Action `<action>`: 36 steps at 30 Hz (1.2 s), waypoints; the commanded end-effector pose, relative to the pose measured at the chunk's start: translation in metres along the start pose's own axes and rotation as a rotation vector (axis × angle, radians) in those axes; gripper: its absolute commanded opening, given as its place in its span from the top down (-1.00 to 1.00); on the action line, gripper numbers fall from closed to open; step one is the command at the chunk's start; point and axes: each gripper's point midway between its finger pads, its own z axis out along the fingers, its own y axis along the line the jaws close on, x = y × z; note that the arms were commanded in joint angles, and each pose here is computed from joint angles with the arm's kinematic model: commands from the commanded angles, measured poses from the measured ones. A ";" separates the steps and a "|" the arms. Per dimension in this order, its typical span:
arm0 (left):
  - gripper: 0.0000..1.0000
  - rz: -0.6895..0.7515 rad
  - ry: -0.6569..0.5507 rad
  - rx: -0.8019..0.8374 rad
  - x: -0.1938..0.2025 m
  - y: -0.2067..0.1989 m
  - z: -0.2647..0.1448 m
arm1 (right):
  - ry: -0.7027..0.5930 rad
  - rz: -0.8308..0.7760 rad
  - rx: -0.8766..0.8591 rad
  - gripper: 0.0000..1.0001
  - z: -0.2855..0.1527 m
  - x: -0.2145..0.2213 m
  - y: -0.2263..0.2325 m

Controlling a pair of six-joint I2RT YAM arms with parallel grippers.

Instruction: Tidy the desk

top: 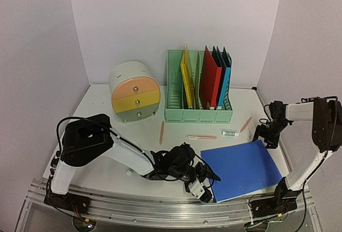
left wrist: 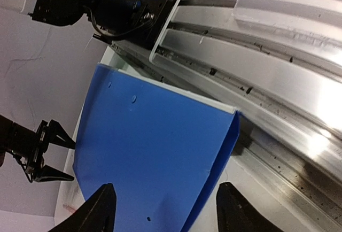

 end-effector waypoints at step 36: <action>1.00 0.055 -0.028 -0.404 -0.040 0.106 -0.018 | -0.305 0.053 0.108 -0.96 -0.126 -0.062 0.000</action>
